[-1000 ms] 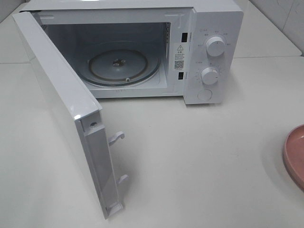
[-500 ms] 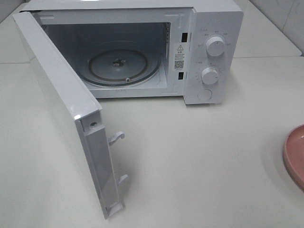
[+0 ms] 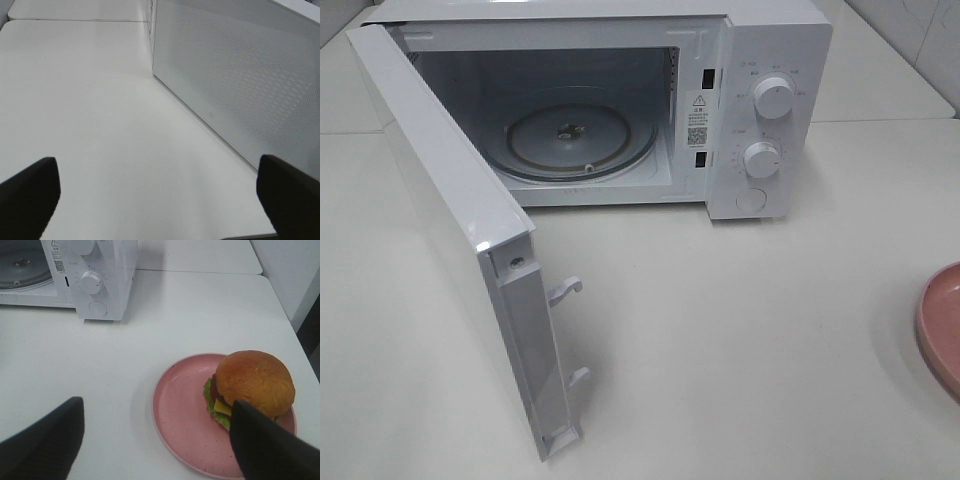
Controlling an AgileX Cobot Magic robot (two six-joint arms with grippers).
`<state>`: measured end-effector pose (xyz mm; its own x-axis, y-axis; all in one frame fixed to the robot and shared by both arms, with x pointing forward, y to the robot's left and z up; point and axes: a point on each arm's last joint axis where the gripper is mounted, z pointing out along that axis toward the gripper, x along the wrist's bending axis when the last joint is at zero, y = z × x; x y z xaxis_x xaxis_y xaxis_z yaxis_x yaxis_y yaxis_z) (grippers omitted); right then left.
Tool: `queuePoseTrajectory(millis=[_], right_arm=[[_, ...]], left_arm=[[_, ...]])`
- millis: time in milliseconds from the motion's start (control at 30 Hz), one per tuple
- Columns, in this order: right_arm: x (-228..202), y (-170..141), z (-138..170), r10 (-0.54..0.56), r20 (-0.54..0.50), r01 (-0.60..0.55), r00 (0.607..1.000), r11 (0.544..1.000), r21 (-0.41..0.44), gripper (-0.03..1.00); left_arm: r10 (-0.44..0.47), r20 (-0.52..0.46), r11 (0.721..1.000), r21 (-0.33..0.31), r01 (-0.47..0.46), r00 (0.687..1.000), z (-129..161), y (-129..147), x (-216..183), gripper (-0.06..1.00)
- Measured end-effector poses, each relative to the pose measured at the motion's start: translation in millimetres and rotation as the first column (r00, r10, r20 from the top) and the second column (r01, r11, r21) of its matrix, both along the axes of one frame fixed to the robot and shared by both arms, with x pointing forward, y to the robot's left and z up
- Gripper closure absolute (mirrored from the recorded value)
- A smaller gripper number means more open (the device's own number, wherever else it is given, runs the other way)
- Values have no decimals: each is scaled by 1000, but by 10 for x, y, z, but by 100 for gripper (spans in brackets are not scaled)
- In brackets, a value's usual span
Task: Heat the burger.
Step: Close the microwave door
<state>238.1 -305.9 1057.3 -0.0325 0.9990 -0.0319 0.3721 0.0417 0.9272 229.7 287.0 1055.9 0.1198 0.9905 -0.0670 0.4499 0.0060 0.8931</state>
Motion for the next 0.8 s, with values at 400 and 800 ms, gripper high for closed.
queuePoseTrajectory(millis=[400, 800], right_arm=[[0, 0, 0, 0, 0, 0, 1000, 1000, 0, 21], [0, 0, 0, 0, 0, 0, 1000, 1000, 0, 21]], left_arm=[[0, 0, 1000, 0, 0, 1000, 0, 0, 0, -4], [0, 0, 1000, 0, 0, 1000, 0, 0, 0, -4]])
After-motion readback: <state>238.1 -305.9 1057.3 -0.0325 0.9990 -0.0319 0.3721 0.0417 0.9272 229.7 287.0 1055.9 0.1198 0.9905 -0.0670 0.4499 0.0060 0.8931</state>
